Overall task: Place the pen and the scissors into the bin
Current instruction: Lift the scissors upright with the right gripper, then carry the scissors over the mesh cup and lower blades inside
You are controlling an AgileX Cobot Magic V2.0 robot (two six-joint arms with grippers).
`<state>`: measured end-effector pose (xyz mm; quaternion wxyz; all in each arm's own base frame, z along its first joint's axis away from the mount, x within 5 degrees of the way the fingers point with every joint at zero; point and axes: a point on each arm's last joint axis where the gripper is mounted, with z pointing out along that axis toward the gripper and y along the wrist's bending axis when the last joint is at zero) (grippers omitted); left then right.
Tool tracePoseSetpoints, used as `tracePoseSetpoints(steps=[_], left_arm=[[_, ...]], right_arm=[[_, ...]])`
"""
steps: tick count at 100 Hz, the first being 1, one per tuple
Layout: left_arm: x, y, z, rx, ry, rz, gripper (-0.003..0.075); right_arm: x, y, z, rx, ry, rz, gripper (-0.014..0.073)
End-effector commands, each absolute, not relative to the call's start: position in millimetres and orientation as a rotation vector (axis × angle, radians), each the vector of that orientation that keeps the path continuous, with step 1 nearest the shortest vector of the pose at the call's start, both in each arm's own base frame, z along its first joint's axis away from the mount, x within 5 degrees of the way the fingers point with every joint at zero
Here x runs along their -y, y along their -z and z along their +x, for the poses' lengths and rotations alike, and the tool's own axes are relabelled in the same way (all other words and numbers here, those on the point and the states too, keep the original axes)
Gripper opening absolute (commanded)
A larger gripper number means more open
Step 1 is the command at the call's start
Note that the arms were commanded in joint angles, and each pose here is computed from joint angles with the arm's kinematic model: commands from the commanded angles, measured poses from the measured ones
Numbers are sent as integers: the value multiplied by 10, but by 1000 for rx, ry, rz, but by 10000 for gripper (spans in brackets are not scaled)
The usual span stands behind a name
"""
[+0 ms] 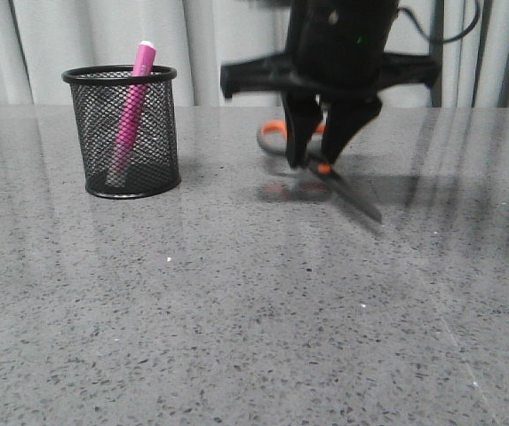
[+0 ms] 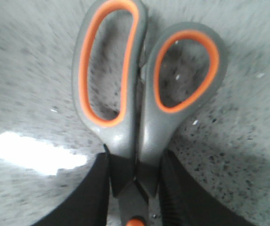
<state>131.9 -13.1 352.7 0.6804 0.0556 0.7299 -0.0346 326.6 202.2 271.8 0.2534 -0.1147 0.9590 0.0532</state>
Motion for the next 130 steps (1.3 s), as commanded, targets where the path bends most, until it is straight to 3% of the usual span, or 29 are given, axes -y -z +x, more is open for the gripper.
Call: tracePoseSetpoints(steps=[1,28,58,77,130], left_arm=[[93,-3676,1308,-1549,67,68,-22],[93,-3676,1308,-1549,67,68,-22],[93,-3676,1308,-1549,67,68,-22],[93,-3676,1308,-1549,67,68,-22],[93,-3676,1308,-1549,67,68,-22]], right_arm=[[-1929,-3209,3132,-2352,-283,-279,-75],[-1844,-3550,2791,-1791,-616,-287,-76],[-2016,-3705,2843,-1428,-781,-308,-76],[-2206,-3629,2906,-1156,-870,-416,-75],[-2495,-3342,3281,-1132,-857,-466,-75]])
